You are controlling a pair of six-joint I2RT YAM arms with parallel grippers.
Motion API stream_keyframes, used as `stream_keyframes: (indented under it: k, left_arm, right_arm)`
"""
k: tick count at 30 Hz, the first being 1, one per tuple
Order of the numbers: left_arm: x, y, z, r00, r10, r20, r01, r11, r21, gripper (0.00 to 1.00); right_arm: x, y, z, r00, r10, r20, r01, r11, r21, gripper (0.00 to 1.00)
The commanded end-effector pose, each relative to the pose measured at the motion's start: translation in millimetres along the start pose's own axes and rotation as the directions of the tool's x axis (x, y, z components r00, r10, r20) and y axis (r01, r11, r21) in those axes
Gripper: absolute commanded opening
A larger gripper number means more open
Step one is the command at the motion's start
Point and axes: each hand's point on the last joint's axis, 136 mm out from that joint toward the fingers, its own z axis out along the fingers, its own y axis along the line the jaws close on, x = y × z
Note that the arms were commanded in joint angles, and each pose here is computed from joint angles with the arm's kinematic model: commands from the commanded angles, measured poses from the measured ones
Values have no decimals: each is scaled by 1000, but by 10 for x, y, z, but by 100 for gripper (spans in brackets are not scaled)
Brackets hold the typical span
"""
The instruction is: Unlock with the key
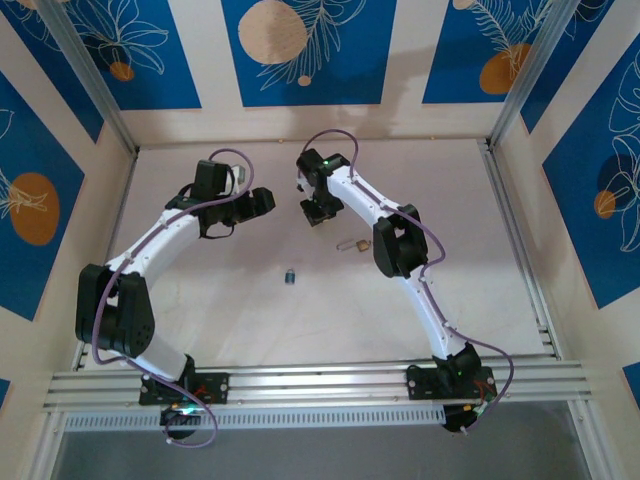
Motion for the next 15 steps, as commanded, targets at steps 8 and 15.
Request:
stream_keyframes:
  k: [8,15]
  left_arm:
    - [-25,5,-20,1000,-2,7,2,1000,15,81]
    - [-18,6,-17,1000,0,6,0,1000,16,81]
  right_arm:
    - [-135,26,-78,998,-15,62,14,999,29,3]
    - [-161,32,-303,992,-12,123,3,997,72,0]
